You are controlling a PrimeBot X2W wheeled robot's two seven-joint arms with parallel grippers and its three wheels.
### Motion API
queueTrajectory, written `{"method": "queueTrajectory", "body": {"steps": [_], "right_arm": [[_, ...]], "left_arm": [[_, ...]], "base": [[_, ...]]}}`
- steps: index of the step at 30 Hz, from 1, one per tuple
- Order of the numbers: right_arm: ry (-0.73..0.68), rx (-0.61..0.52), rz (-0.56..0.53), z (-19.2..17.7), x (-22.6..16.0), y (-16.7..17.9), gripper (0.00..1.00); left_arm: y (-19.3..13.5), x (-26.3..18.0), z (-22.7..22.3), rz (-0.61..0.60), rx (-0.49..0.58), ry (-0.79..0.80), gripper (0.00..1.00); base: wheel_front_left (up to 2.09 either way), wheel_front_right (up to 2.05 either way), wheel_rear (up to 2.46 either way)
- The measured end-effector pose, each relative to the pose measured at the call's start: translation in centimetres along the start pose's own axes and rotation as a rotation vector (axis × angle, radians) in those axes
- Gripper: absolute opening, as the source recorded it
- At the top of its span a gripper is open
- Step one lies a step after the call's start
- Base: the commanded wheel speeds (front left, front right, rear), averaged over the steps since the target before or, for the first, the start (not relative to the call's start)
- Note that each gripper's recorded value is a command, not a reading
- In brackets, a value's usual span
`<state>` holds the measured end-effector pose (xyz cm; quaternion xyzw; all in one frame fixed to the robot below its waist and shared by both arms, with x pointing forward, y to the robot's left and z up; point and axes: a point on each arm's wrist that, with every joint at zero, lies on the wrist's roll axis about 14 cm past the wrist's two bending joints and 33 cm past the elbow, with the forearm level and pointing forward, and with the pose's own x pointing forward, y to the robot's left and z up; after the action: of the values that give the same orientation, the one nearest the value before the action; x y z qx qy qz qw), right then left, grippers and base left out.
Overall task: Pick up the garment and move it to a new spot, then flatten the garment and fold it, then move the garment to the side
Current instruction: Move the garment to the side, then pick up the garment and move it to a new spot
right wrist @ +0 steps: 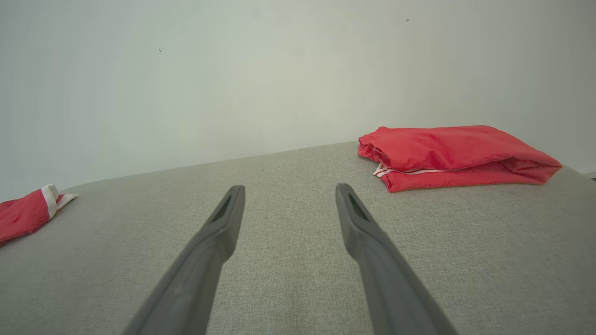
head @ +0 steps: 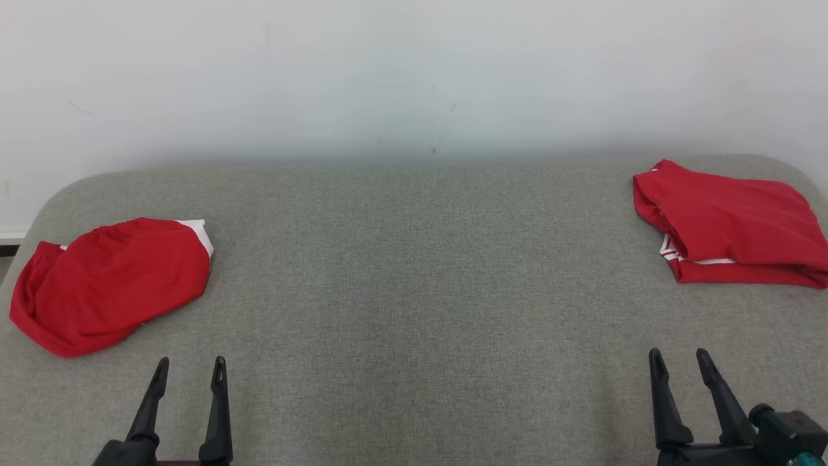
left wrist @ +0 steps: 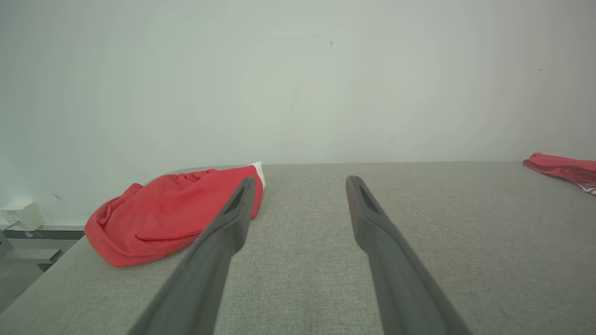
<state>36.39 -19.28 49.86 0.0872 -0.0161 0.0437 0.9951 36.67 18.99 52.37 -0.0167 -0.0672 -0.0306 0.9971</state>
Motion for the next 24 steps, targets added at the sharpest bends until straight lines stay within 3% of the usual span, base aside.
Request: {"method": "queueTrajectory", "body": {"steps": [24], "right_arm": [[0.017,0.036,0.021,-1.4,-1.4,2.7,1.00]], "left_arm": [[0.2,-2.0,-0.6,0.000,-0.032,0.024,1.00]], "base": [[0.00,0.00,0.00]]}}
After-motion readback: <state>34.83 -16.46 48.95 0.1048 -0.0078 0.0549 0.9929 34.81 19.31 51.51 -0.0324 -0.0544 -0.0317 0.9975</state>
